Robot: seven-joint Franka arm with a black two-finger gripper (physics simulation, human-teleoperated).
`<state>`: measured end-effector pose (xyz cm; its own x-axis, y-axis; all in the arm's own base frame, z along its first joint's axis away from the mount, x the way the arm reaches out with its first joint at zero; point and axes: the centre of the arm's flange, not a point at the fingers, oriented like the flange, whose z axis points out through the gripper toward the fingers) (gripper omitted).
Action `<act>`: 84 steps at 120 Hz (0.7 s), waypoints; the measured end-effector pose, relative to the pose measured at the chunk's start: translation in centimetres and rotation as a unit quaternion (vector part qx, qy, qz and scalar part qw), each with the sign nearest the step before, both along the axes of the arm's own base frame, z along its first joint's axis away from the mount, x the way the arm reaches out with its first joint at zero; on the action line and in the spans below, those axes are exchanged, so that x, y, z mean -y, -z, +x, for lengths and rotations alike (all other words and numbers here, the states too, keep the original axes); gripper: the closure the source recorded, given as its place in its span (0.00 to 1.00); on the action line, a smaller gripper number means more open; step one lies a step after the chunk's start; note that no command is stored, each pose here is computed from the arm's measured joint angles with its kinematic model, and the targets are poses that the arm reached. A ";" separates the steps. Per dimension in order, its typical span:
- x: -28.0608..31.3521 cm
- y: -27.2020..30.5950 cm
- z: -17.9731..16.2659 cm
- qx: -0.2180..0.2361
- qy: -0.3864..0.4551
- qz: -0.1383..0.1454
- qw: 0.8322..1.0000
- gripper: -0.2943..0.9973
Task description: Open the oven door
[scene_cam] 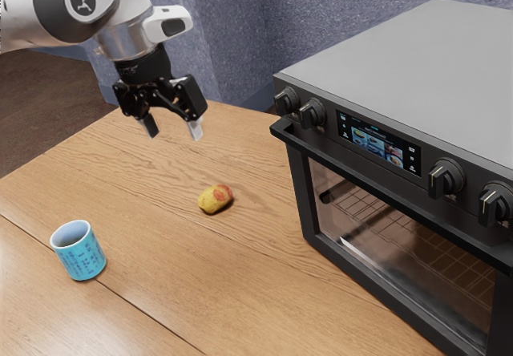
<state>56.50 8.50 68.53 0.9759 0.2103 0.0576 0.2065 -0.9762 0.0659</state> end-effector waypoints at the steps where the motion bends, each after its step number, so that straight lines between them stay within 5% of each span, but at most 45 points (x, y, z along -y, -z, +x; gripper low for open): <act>1: 0.1 0.0 0.0 -0.001 0.000 0.000 1.000 0.23; 17: 1.2 -0.9 -0.3 0.001 0.005 -0.006 1.000 0.23; 25: 2.6 -14.3 -8.0 0.134 0.058 -0.003 0.989 0.23; 31: 7.5 -18.4 -12.0 0.171 0.159 0.017 0.972 0.23; 39: 21.6 -17.6 -19.1 0.178 0.384 0.034 0.905 0.23; 51: 28.1 -13.1 -24.6 0.202 0.586 0.034 0.784 0.23; 65: 31.7 -11.1 -22.8 0.237 0.715 0.039 0.657 0.23; 84: 32.8 -9.7 -19.0 0.257 0.796 0.077 0.542 0.23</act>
<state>37.55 -24.27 78.21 -0.2401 -0.9217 0.3047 -0.9134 0.1082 -0.3925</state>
